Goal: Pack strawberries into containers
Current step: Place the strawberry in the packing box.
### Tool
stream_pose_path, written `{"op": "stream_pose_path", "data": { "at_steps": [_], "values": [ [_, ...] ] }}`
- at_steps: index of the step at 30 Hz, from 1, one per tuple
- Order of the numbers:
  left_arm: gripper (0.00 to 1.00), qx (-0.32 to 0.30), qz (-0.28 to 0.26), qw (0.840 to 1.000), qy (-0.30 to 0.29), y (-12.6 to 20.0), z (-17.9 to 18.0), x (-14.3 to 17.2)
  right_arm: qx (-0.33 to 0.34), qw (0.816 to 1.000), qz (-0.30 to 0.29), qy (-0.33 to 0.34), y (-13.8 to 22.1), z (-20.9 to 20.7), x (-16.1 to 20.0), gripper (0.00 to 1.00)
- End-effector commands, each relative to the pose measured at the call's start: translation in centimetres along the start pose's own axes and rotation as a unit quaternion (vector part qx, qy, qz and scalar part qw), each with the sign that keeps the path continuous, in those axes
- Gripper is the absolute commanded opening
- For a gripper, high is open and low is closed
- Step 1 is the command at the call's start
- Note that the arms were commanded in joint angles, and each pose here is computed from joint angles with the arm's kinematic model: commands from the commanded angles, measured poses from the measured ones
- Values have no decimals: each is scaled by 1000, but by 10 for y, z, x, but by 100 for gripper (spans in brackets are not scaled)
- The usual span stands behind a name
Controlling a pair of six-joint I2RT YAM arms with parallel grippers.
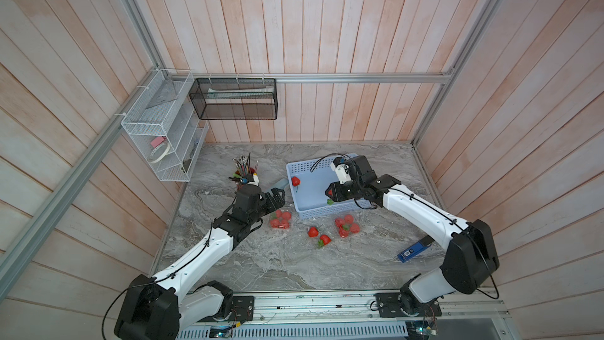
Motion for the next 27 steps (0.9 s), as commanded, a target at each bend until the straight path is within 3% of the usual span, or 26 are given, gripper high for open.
{"op": "stream_pose_path", "data": {
  "at_steps": [1, 11, 19, 22, 24, 27],
  "values": [
    [99, -4, -4, 1000, 3, 4, -2, -2, 2, 1000, 8, 9, 11, 12, 19, 6],
    [99, -3, 3, 1000, 22, 1, 2, 4, -40, 997, 63, 9, 3, 35, 86, 6],
    [99, -4, 4, 1000, 22, 1, 3, 5, -41, 995, 87, 2, -33, 30, 100, 16],
    [99, -7, 4, 1000, 18, 1, 3, 5, -35, 996, 83, 3, -42, 29, 98, 22],
    [99, -8, 5, 1000, 15, 0, 3, 4, -31, 996, 81, 3, -48, 28, 97, 35],
    [99, -8, 6, 1000, 12, -3, 2, 4, -26, 996, 82, 0, -55, 27, 96, 46]
  ]
}}
Point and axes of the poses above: each gripper's point midway between its finger pads, its own y axis back along the fingers, its own z axis along the line the jaws close on, x = y × z, the point moved 8 cm from there along y, back along the fingers
